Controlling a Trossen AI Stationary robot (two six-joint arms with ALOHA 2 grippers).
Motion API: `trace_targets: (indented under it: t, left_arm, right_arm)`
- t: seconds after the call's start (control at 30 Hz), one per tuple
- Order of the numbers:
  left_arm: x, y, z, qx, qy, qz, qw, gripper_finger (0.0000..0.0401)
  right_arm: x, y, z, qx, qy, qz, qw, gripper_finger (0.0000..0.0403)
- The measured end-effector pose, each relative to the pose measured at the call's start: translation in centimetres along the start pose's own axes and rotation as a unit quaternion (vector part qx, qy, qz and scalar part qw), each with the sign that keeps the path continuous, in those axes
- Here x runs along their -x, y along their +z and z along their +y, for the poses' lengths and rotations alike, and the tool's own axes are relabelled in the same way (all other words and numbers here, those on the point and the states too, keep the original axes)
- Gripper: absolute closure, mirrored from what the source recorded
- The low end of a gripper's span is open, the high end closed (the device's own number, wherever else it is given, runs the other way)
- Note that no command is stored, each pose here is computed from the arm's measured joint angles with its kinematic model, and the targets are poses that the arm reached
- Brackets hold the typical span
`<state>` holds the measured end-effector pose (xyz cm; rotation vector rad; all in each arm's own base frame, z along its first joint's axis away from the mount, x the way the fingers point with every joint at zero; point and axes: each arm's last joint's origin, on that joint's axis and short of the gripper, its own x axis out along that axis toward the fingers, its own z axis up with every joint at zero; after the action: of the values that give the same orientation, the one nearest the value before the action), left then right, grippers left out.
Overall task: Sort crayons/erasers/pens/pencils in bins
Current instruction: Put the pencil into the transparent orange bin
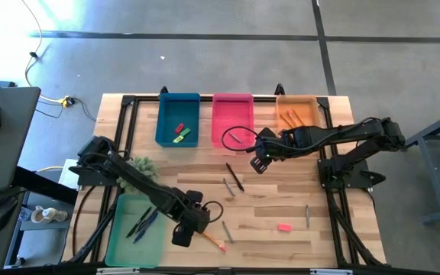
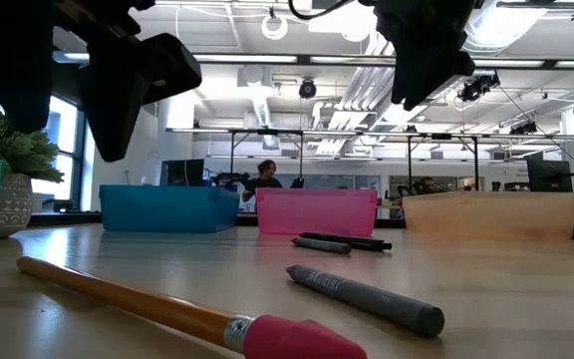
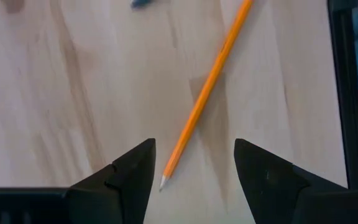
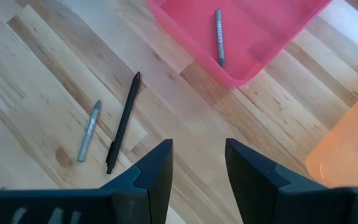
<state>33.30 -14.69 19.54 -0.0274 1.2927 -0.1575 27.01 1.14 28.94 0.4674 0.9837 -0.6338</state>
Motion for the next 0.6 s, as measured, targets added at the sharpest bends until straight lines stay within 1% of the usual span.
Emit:
trace_targets:
  t: [0.2,0.4,0.6]
  left_arm:
    - [-0.5,0.2,-0.1,-0.014,-0.003,-0.003,1.000,0.0211]
    - [-0.9,0.0,0.0,-0.015,0.001,-0.011,1.000,0.0213]
    - [-1.3,-0.5,-0.3,-0.043,0.006,-0.010,0.999,0.0213]
  right_arm:
    - [0.0,0.0,0.0,0.001,-0.005,-0.005,1.000,0.0266]
    - [0.0,0.0,0.0,0.002,-0.005,-0.005,1.000,0.0266]
    - [0.0,0.0,0.0,0.002,-0.005,-0.005,1.000,0.0266]
